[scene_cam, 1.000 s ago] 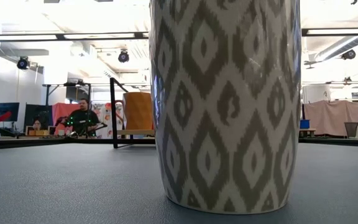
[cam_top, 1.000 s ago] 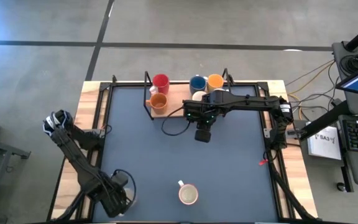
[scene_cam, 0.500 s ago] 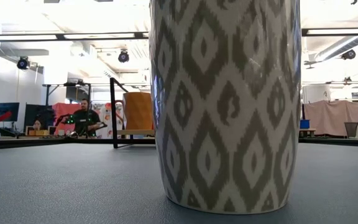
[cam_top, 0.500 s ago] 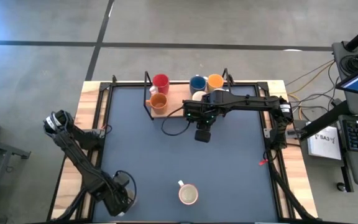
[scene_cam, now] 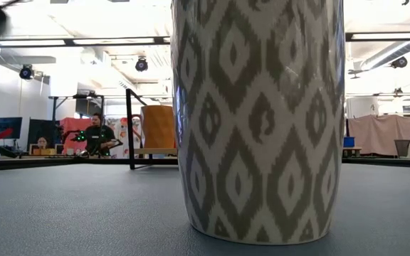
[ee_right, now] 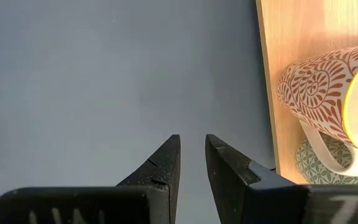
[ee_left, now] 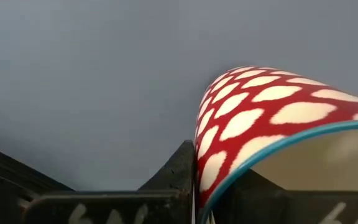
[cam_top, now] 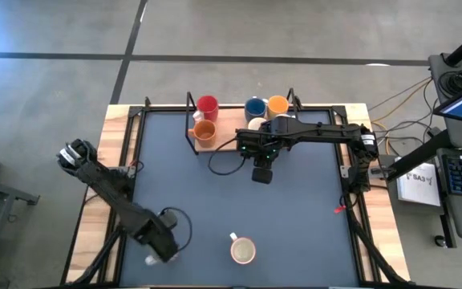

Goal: Place coffee mugs
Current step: Move the brown cup to the center of the table, then move the gray cup to the center of the table

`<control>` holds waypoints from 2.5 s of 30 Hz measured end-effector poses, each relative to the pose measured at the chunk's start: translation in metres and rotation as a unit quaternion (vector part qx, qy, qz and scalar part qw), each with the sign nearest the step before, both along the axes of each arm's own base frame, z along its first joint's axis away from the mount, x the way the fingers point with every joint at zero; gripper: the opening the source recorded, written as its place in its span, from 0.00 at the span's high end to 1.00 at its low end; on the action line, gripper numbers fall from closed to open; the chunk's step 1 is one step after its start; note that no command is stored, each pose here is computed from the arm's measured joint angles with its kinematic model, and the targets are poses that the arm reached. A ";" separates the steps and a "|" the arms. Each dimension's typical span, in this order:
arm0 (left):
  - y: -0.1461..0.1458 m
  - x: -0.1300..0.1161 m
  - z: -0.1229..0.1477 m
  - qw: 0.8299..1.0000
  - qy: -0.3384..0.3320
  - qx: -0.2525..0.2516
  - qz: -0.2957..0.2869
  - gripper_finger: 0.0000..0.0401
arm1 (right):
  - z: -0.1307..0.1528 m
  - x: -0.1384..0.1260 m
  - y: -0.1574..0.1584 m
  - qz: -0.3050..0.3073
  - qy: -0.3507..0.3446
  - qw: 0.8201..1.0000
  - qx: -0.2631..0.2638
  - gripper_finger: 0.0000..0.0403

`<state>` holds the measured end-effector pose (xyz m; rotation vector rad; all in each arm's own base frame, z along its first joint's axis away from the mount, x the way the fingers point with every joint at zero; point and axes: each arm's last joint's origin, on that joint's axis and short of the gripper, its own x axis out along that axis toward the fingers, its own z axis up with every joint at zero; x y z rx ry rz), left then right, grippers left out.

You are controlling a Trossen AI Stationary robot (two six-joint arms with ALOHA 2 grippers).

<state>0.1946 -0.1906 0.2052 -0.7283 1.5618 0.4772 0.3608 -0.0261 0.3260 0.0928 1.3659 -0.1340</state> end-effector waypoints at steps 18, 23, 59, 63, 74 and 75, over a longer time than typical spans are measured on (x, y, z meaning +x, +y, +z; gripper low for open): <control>0.136 0.070 0.005 0.977 -0.070 0.129 -0.152 0.98 | -0.001 -0.004 0.000 -0.005 0.022 1.000 0.003 0.84; 0.172 0.082 0.006 0.970 -0.101 0.141 -0.168 0.98 | -0.001 -0.004 0.000 -0.007 0.022 1.000 0.003 0.84; 0.239 0.092 0.010 0.966 -0.150 0.179 -0.116 0.83 | -0.001 -0.007 0.000 0.005 0.036 0.999 0.003 0.84; 0.240 0.094 0.015 0.965 -0.156 0.181 -0.111 0.78 | -0.001 -0.008 0.000 0.005 0.041 0.999 0.003 0.84; 0.243 0.101 0.063 0.957 -0.155 0.208 -0.126 0.69 | 0.002 -0.013 0.007 0.050 0.050 0.997 0.002 0.84; 0.242 0.100 0.065 0.958 -0.152 0.207 -0.126 0.69 | 0.003 -0.012 0.010 0.062 0.046 0.997 0.006 0.84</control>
